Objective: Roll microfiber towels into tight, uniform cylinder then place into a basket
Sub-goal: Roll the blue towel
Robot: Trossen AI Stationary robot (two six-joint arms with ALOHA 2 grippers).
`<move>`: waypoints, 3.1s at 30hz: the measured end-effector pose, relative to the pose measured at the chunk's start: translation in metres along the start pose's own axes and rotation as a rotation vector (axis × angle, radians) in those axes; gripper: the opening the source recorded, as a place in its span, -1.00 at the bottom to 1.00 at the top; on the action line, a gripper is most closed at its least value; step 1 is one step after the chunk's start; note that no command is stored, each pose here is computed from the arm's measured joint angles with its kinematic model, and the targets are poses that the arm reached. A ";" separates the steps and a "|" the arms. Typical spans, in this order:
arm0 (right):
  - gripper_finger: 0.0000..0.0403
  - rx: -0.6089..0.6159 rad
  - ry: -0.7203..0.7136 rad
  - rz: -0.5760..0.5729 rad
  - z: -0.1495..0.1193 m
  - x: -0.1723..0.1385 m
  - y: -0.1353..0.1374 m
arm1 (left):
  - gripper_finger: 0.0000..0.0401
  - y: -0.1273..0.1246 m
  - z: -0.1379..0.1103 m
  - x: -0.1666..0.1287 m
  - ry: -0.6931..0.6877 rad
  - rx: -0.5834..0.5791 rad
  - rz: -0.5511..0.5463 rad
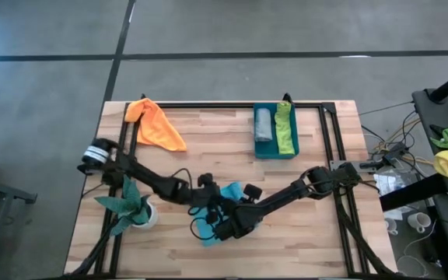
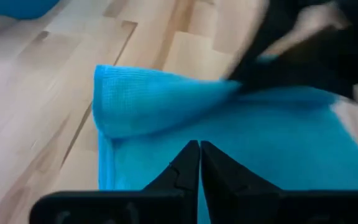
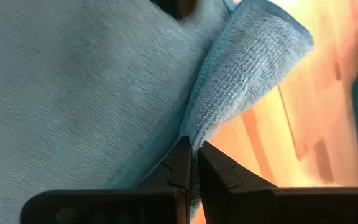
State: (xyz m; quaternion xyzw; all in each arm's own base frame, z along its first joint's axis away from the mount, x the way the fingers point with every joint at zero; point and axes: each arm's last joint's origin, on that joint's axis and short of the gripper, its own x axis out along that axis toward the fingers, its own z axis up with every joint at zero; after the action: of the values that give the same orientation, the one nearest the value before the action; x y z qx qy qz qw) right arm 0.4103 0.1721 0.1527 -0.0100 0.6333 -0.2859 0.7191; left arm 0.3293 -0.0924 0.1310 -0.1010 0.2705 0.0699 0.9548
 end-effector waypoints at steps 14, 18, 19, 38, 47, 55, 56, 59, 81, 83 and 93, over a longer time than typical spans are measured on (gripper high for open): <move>-0.93 -0.056 0.052 0.048 -0.004 0.008 0.005 | -1.00 0.003 -0.006 0.042 -0.008 0.039 -0.009; -0.93 -0.059 0.033 0.048 -0.005 0.005 0.006 | -1.00 0.002 -0.003 0.038 -0.019 0.095 -0.017; -0.93 -0.058 0.030 0.051 -0.005 0.005 0.006 | -1.00 0.002 -0.003 0.038 -0.022 0.111 -0.018; -0.41 -0.107 -0.032 0.126 0.001 -0.021 -0.005 | -1.00 0.009 -0.003 0.042 -0.105 0.247 -0.046; -0.17 -0.290 -0.156 0.167 -0.013 -0.070 -0.047 | -1.00 0.009 -0.005 0.042 -0.080 0.246 -0.048; -0.17 -0.338 -0.128 0.279 -0.065 -0.038 -0.083 | -1.00 0.007 -0.001 0.040 -0.084 0.189 -0.089; -0.17 -0.342 -0.142 0.301 -0.070 -0.034 -0.086 | -1.00 0.005 0.003 0.037 -0.097 0.179 -0.095; -0.19 -0.380 -0.173 0.348 -0.084 -0.016 -0.089 | -1.00 -0.004 0.022 0.032 -0.164 0.155 -0.119; -0.24 -0.391 -0.489 0.546 -0.102 0.054 -0.084 | -1.00 -0.014 0.027 0.072 0.135 0.141 -0.084; -0.24 -0.386 -0.500 0.548 -0.098 0.053 -0.084 | -1.00 -0.014 0.024 0.074 0.147 0.142 -0.093; -0.26 -0.404 -0.527 0.534 -0.080 0.031 -0.082 | -1.00 -0.015 0.016 0.079 0.175 0.173 -0.107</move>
State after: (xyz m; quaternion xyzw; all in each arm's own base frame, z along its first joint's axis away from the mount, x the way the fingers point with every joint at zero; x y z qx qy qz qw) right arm 0.3055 0.1179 0.1401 -0.0590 0.4515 0.0528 0.8888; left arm 0.4066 -0.0965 0.1049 -0.0385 0.3521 -0.0139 0.9351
